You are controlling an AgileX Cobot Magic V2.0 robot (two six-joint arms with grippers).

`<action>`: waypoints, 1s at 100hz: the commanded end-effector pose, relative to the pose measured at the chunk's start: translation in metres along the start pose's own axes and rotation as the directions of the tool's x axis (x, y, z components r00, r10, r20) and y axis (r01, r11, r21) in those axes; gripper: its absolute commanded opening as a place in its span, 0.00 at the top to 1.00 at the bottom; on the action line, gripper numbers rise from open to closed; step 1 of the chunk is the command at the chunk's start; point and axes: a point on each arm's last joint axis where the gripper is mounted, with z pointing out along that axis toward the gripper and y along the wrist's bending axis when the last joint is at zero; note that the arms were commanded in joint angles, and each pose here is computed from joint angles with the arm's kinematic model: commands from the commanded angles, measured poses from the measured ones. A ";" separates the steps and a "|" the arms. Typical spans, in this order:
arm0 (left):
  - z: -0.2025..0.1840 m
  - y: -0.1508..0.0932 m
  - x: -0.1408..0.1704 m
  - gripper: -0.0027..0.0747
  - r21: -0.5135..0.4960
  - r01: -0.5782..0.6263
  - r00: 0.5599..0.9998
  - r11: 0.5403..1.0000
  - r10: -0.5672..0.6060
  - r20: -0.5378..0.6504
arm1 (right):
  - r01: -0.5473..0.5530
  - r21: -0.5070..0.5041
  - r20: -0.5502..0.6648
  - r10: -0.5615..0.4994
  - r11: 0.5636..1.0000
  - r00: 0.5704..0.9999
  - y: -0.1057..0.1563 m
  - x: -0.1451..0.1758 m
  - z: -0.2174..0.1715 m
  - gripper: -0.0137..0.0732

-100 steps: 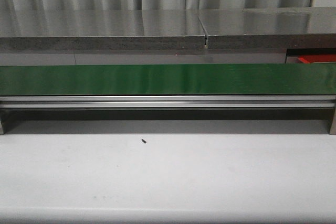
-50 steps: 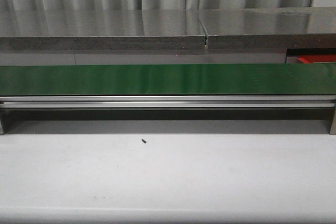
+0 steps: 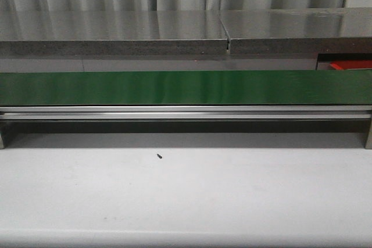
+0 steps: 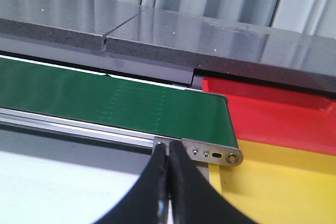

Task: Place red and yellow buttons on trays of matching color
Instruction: 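Close the left gripper around the red push-button's base, then carry the red button onto the conveyor belt and open the left gripper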

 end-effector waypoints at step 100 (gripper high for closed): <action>-0.002 -0.002 -0.015 0.64 0.020 0.016 0.994 1.000 -0.018 0.107 | -0.001 -0.001 0.099 0.001 1.000 0.995 0.000 -0.009 -0.001 0.98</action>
